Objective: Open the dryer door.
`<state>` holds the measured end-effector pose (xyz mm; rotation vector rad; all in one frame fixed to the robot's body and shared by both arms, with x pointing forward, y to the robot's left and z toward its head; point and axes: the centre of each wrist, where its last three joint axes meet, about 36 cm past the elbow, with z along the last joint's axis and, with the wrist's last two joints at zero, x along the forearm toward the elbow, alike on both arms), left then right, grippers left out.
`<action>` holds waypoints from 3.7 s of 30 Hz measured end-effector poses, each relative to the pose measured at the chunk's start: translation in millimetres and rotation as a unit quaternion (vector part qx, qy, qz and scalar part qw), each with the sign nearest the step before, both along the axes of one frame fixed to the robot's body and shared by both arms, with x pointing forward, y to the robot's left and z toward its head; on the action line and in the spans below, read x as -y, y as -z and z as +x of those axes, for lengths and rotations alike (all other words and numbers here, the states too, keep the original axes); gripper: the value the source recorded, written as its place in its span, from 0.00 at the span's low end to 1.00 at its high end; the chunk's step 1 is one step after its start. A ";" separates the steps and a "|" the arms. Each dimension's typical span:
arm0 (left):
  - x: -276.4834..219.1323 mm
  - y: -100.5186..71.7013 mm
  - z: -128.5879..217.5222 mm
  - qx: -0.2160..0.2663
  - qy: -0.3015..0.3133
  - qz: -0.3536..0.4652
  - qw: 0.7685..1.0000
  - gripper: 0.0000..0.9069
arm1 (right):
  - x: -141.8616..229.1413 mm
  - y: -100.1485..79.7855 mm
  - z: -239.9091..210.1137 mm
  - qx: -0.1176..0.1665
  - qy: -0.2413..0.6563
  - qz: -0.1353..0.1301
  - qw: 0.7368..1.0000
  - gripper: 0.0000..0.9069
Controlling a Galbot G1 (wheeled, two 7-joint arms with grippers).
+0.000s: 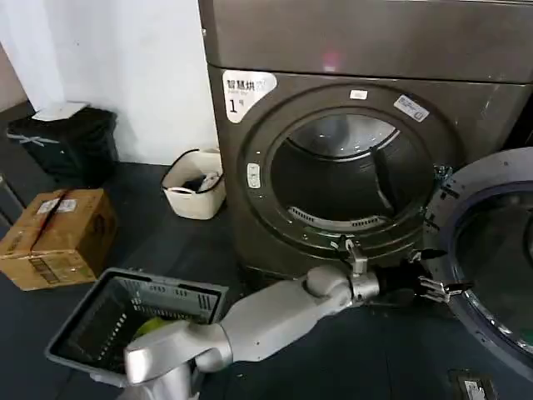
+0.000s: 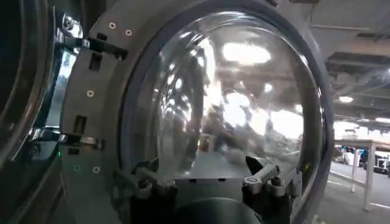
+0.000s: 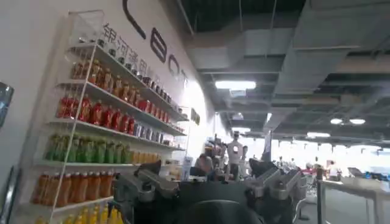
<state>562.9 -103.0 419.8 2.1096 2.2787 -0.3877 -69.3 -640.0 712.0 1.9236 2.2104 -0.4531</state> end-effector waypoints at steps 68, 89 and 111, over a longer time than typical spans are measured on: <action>-180.3 -101.2 -41.7 0.238 -0.055 0.073 0.967 1.00 | -5.2 -15.4 -3.4 -0.011 0.011 -0.017 1.000 1.00; -341.2 -110.8 -64.3 0.257 -0.141 0.214 0.932 1.00 | -6.7 -12.9 1.5 -0.020 0.010 -0.021 1.000 1.00; -485.8 -96.6 -106.3 0.223 -0.178 0.440 0.851 1.00 | -10.8 -19.5 -8.9 -0.044 0.040 -0.053 0.997 1.00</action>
